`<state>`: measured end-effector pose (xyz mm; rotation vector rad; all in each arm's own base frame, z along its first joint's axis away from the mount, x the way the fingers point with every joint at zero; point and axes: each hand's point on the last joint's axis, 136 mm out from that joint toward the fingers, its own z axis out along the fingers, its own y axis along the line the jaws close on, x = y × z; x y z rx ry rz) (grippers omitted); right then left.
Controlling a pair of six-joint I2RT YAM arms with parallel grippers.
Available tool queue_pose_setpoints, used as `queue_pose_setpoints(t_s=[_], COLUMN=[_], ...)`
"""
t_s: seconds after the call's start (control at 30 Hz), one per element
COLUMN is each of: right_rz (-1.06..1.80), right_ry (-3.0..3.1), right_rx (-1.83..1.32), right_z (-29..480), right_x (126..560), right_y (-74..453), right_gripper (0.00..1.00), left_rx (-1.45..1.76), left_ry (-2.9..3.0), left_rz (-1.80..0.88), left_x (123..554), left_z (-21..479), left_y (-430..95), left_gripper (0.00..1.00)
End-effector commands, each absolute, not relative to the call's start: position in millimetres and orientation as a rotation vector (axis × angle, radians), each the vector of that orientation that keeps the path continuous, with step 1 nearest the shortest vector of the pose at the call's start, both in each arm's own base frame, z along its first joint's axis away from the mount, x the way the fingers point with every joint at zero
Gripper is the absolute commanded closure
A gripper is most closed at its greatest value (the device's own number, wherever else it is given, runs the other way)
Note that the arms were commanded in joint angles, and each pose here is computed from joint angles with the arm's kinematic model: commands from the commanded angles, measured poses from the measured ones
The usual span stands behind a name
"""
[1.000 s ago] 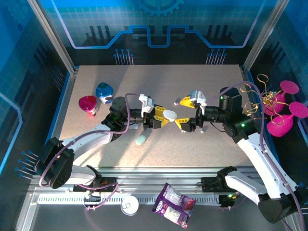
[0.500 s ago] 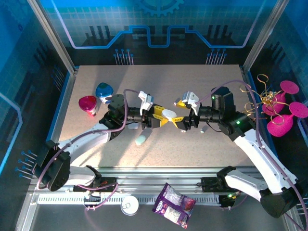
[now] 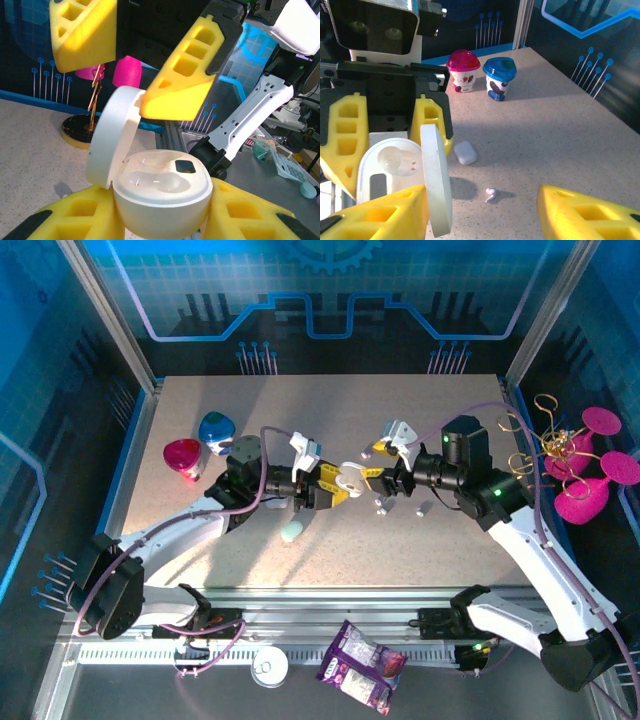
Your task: Insert the wireless bluetooth earbuds into the charging case
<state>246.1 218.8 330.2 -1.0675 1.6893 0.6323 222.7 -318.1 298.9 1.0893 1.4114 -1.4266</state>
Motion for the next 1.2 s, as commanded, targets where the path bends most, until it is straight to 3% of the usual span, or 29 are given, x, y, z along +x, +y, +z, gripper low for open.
queue_pose_setpoints(t_s=[0.0, 0.27, 0.8, 1.0, 1.17], right_rz=[0.605, 0.728, 0.714, 0.683, 0.658], right_ry=[1.630, 1.579, 1.595, 1.605, 1.597], right_rx=[-1.063, -1.192, -1.213, -1.207, -1.183], right_z=[343, 339, 334, 331, 335], right_x=[247, 222, 222, 225, 229], right_y=[218, 229, 228, 227, 226], right_gripper=[0.43, 0.52, 0.84, 0.90, 0.92], left_rx=[1.130, 1.127, 1.115, 1.100, 1.072], left_ry=[1.335, 1.324, 1.324, 1.333, 1.351], left_rz=[-1.435, -1.438, -1.447, -1.449, -1.440], left_x=[214, 215, 218, 222, 227], left_z=[321, 324, 326, 325, 323], left_y=[-318, -319, -322, -323, -324], left_gripper=[0.89, 0.89, 0.88, 0.83, 0.70])
